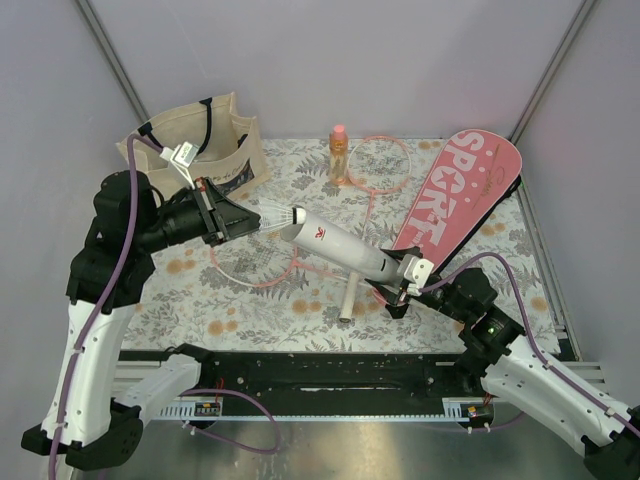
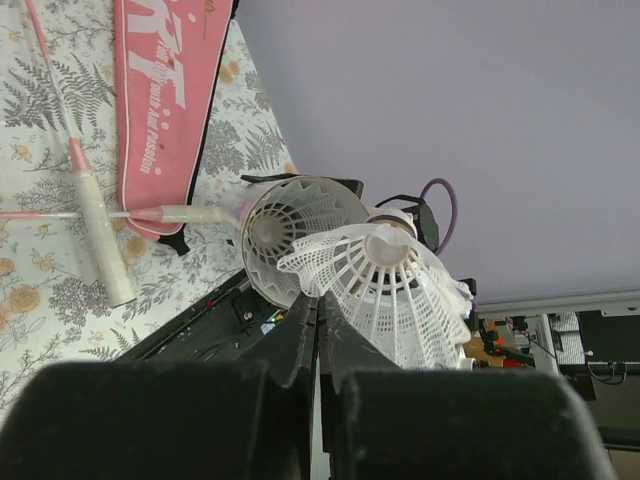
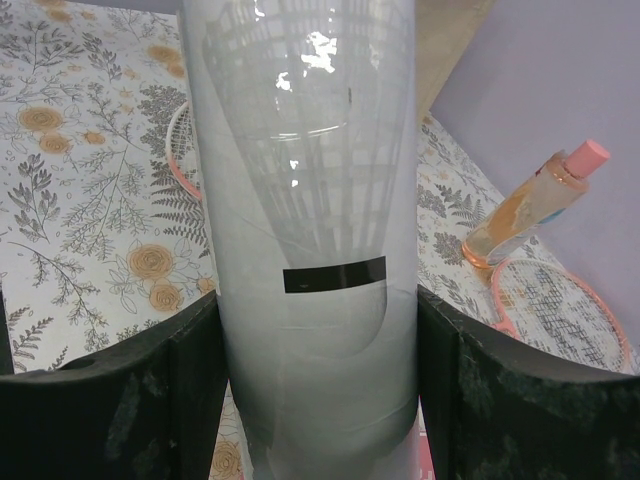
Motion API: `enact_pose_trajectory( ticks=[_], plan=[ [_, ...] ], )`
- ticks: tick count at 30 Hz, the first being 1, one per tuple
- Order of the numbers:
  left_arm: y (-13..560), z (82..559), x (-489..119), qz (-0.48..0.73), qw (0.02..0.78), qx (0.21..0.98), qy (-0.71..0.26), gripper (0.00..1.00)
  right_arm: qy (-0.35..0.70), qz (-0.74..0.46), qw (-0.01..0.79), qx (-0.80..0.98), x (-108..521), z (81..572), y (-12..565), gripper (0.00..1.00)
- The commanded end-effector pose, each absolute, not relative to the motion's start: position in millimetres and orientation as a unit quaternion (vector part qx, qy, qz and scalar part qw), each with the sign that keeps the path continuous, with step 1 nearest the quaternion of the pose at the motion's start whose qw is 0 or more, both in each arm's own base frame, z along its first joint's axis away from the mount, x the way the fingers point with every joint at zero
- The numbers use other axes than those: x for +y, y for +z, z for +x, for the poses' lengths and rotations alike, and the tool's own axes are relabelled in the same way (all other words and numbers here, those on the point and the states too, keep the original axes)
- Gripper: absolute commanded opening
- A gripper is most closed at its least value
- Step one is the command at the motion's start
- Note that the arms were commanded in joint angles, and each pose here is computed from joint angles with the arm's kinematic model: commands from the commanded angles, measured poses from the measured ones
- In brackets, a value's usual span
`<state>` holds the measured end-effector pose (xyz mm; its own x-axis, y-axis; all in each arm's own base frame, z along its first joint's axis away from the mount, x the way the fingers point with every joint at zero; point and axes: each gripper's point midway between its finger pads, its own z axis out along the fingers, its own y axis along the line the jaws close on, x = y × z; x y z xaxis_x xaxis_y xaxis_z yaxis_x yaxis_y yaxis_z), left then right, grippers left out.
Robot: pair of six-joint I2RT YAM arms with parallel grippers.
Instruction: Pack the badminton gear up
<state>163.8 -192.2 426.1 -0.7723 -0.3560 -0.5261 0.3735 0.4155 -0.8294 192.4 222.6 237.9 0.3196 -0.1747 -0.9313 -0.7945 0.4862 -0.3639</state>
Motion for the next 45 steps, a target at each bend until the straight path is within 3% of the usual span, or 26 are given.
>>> enact_pose_trajectory(
  ticks=[1, 38, 45],
  plan=[
    [442.1, 164.8, -182.5, 0.005, 0.381, 0.766, -0.518, 0.00, 0.226, -0.435, 0.714, 0.501, 221.1, 193.7, 275.3, 0.45],
    [426.7, 177.0, -185.0, -0.008, 0.359, 0.784, -0.507, 0.00, 0.248, -0.450, 0.709, 0.482, 231.4, 187.6, 284.6, 0.45],
    [399.2, 186.8, -190.4, -0.011, 0.333, 0.795, -0.507, 0.00, 0.260, -0.451, 0.712, 0.471, 237.5, 187.1, 293.9, 0.45]
  ],
)
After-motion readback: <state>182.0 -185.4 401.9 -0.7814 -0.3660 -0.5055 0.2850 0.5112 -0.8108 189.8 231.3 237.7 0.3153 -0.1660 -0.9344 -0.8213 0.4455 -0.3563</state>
